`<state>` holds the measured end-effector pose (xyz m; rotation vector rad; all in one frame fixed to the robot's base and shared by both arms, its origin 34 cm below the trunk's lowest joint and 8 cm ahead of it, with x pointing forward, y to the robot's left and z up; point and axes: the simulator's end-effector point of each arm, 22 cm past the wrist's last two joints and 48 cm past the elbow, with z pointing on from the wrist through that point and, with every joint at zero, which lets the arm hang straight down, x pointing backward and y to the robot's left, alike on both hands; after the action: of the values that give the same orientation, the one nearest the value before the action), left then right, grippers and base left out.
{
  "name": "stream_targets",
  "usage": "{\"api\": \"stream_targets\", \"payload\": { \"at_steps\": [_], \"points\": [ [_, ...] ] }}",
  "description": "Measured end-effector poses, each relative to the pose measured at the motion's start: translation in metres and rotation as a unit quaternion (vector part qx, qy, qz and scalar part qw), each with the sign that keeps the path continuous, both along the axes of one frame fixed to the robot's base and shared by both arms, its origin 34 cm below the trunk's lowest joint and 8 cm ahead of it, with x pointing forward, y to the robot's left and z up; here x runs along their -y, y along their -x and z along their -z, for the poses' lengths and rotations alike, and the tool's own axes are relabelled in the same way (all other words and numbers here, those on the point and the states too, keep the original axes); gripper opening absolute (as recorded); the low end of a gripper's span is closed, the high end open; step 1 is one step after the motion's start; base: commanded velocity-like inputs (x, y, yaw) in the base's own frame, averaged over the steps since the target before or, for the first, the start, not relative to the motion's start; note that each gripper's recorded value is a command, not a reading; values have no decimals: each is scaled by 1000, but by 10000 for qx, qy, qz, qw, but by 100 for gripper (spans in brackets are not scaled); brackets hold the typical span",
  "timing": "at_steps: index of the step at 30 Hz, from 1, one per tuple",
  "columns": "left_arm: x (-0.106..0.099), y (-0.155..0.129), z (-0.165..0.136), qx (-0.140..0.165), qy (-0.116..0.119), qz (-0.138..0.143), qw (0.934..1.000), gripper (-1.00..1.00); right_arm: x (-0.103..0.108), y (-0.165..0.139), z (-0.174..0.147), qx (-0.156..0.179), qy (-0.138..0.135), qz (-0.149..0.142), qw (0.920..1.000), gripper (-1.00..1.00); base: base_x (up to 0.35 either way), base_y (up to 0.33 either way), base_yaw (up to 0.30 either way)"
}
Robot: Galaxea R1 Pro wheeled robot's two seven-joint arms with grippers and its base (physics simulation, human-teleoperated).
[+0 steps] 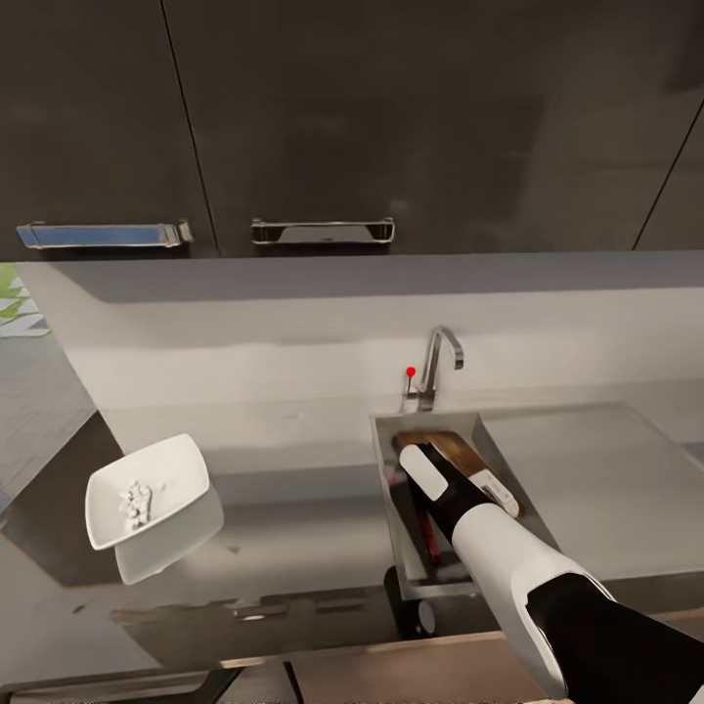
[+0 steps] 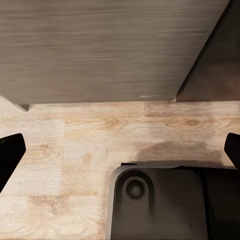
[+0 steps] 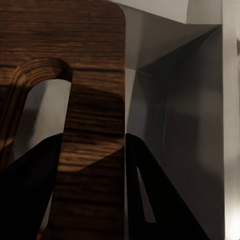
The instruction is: In the kitchen, take the Vidalia onion out of the sink, dice it on the chopping board with the paring knife, put the diced onion into the bowl on the countertop, then place both the paring knife and the chopping board into the sink.
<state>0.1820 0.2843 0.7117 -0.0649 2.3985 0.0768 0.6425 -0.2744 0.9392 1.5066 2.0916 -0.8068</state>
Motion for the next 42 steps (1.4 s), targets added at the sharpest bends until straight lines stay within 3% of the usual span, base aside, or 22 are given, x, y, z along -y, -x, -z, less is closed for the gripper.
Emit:
{"api": "stream_targets", "payload": {
  "at_steps": [42],
  "points": [
    [0,19,4,-320,-2,2,9995,100,2,10,40,-425,34,6,9991,-100,0,0,0]
  ]
}}
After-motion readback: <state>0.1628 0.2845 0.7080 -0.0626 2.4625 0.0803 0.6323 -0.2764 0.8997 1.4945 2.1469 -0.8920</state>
